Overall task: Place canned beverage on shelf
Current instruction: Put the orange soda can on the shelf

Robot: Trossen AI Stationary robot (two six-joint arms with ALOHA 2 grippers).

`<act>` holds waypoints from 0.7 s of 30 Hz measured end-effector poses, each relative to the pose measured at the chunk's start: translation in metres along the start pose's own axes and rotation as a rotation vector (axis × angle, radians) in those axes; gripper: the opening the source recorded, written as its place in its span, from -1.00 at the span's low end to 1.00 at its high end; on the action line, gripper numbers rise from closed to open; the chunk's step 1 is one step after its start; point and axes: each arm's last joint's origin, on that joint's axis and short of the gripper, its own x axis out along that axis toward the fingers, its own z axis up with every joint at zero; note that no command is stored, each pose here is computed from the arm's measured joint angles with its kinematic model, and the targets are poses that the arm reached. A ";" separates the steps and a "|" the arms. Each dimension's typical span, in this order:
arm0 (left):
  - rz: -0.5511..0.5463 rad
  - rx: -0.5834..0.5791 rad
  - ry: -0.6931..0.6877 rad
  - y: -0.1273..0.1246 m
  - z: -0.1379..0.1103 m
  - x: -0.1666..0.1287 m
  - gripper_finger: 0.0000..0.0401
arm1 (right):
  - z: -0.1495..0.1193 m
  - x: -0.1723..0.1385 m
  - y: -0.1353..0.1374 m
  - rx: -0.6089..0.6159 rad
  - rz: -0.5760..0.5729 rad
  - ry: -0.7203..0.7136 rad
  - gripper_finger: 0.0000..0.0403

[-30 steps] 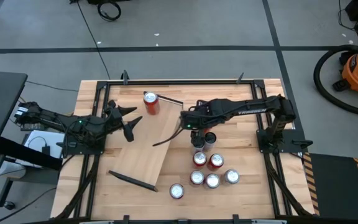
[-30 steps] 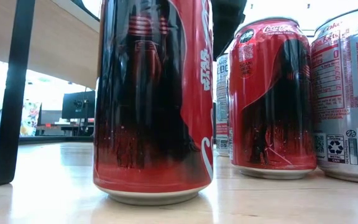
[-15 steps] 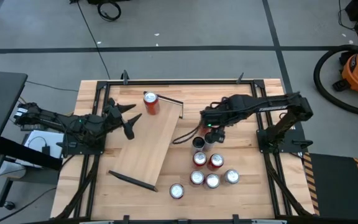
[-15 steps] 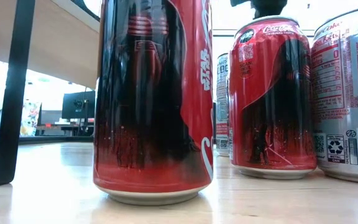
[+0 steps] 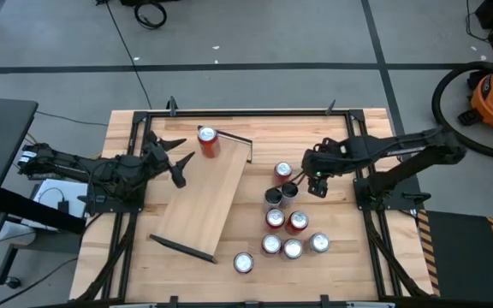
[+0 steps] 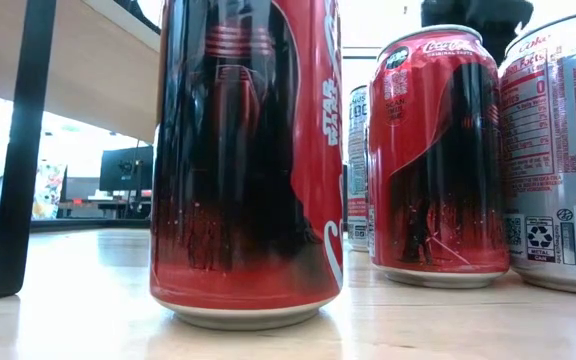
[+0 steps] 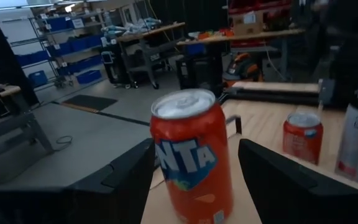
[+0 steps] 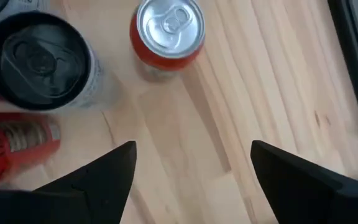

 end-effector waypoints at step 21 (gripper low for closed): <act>-0.001 -0.265 -0.070 -0.002 0.008 0.003 0.21 | -0.040 0.054 -0.020 -0.071 -0.040 -0.603 0.76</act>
